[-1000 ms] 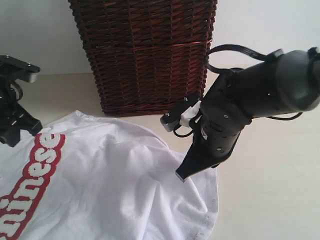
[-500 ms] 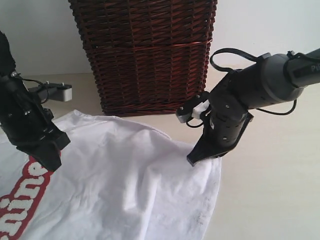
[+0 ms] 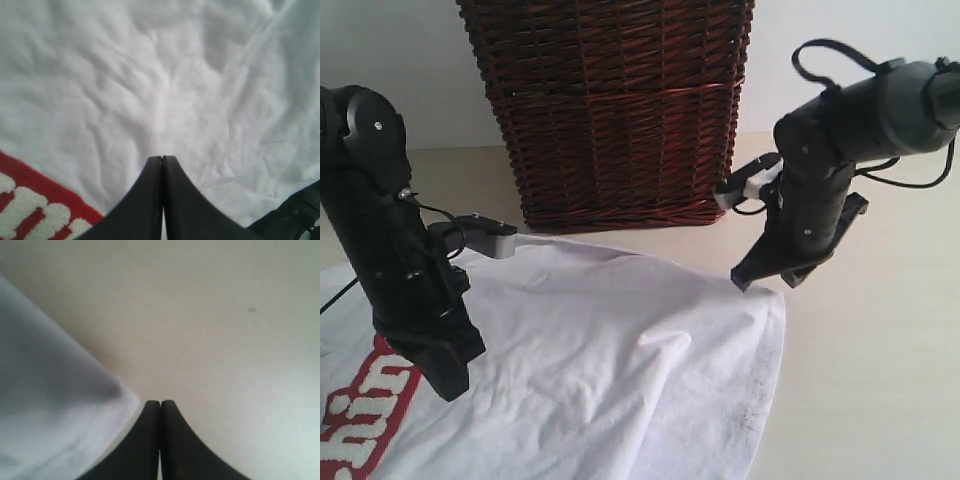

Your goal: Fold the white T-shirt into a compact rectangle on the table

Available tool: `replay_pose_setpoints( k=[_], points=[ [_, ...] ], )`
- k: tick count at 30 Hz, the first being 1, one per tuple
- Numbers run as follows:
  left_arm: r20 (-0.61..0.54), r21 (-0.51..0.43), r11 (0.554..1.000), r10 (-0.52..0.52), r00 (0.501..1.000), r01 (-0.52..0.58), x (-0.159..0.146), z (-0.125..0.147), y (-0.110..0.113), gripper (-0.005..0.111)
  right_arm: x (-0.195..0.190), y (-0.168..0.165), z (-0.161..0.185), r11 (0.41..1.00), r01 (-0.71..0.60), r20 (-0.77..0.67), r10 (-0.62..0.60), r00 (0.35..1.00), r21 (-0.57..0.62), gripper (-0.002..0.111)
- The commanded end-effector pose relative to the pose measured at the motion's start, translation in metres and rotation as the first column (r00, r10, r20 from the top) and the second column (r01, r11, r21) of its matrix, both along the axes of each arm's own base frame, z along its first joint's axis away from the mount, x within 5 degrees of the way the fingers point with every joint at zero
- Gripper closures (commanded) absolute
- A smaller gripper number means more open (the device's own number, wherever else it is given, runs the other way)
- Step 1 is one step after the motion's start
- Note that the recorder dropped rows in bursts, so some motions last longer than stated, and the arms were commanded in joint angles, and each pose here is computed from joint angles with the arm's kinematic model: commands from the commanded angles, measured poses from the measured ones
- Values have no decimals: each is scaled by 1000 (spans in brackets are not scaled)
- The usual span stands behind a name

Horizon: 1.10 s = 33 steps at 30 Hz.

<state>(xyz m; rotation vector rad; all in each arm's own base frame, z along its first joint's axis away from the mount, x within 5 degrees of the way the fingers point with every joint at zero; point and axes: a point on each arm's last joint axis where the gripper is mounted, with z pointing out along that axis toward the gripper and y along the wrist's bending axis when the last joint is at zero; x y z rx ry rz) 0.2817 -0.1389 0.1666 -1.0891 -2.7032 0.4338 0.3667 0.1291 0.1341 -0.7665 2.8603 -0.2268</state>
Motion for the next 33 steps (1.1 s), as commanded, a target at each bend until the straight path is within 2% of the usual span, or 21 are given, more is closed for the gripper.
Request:
replay_pose_setpoints(
  k=[1, 4, 7, 12, 15, 21, 25, 30, 33],
  points=[
    [47, -9, 1000, -2, 999, 3, 3, -2, -2, 107, -9, 13, 50, 979, -51, 36, 45, 998, 195, 108],
    [62, -10, 1000, 2, 998, -1, 5, -2, -3, 107, -30, 17, 70, 956, -67, 16, 65, 998, 285, 108],
    [77, -16, 1000, 2, 997, -1, 8, 1, -4, 107, -60, 24, 71, 951, -112, -33, 127, 991, 286, 108],
    [118, -33, 999, 26, 993, -22, 7, 14, -4, 107, -115, 46, 44, 942, -226, -124, 262, 957, 248, 108],
    [156, -52, 998, 37, 987, -29, 5, 26, -3, 107, -133, 57, 21, 937, -254, -136, 291, 947, 238, 108],
    [216, -88, 995, 73, 974, -55, -2, 47, -1, 107, -127, 64, -4, 945, -241, -121, 272, 955, 221, 108],
    [267, -98, 993, 86, 960, -62, -2, 50, 0, 107, -125, 63, -19, 956, -233, -141, 259, 955, 180, 108],
    [279, -102, 993, 90, 956, -64, -1, 51, 0, 107, -126, 59, -24, 961, -237, -184, 261, 948, 142, 108],
    [274, -100, 993, 89, 958, -64, -2, 50, 1, 107, -124, 52, -24, 972, -228, -182, 235, 955, 60, 108]
  ],
)
